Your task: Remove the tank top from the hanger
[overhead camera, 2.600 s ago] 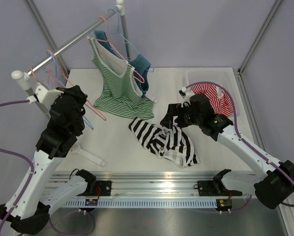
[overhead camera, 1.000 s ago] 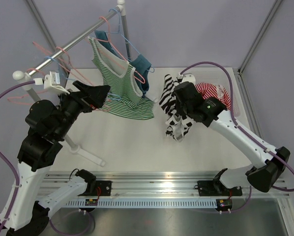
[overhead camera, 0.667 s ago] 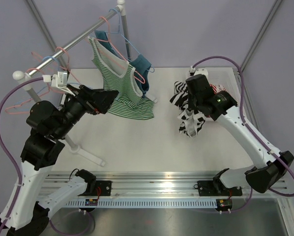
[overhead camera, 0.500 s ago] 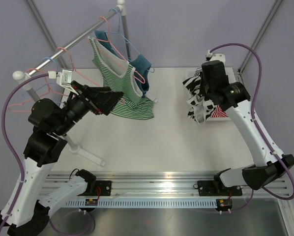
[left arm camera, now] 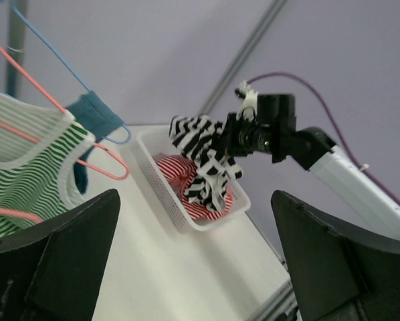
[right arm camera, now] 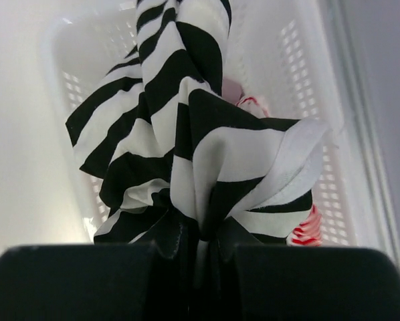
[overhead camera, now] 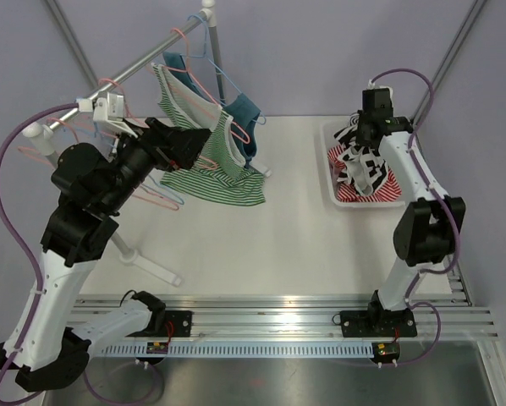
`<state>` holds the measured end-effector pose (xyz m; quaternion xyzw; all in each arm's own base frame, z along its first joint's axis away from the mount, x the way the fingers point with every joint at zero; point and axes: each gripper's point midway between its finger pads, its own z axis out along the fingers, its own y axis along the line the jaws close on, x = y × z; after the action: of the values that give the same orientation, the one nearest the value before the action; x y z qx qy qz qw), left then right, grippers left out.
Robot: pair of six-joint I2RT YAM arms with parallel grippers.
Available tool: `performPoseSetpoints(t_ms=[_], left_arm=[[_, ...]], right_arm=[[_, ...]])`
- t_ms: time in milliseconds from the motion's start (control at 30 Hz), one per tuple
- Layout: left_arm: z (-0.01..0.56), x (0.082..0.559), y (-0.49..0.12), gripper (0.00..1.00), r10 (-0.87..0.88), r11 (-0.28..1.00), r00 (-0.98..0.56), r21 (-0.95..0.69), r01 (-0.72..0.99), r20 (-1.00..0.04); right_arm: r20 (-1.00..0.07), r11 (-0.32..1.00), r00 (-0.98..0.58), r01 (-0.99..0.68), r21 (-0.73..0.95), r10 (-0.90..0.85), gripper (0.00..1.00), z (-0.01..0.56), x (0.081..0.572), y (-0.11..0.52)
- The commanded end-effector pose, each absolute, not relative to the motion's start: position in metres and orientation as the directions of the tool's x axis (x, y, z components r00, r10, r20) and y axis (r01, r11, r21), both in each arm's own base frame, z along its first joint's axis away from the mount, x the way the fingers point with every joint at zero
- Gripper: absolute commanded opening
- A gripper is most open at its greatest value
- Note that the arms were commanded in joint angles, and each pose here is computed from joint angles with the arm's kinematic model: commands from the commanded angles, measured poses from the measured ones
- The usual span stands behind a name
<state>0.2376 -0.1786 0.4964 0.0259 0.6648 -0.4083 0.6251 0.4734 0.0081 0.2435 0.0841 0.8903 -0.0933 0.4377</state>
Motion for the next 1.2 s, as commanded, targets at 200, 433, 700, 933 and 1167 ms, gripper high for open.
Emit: performPoseSetpoints(t_ms=[200, 433, 700, 933, 1167], left_arm=[[0.531, 0.258, -0.140, 0.99, -0.473, 0.804, -0.057, -0.457, 0.381, -0.879], [0.516, 0.297, -0.146, 0.99, -0.398, 0.886, -0.086, -0.407, 0.225, -0.913], [0.518, 0.334, -0.155, 0.99, -0.341, 0.931, -0.071, -0.348, 0.114, -0.937], [0.500, 0.372, -0.169, 0.99, -0.329, 0.942, -0.081, -0.332, 0.037, -0.941], [0.474, 0.417, -0.170, 0.90, -0.297, 0.948, -0.072, -0.285, -0.140, -0.952]], right_arm=[[-0.574, 0.977, -0.797, 0.211, 0.027, 0.188, 0.00, 0.086, 0.492, 0.005], [-0.542, 0.964, -0.804, 0.263, 0.045, 0.245, 0.29, 0.080, 0.484, 0.001], [-0.727, 0.951, -0.642, 0.305, 0.049, 0.243, 0.99, 0.225, 0.485, -0.015], [-0.795, 0.950, -0.550, 0.293, 0.105, 0.257, 1.00, 0.300, 0.459, -0.013], [-0.822, 0.940, -0.479, 0.021, 0.340, 0.308, 0.99, 0.343, 0.398, 0.044]])
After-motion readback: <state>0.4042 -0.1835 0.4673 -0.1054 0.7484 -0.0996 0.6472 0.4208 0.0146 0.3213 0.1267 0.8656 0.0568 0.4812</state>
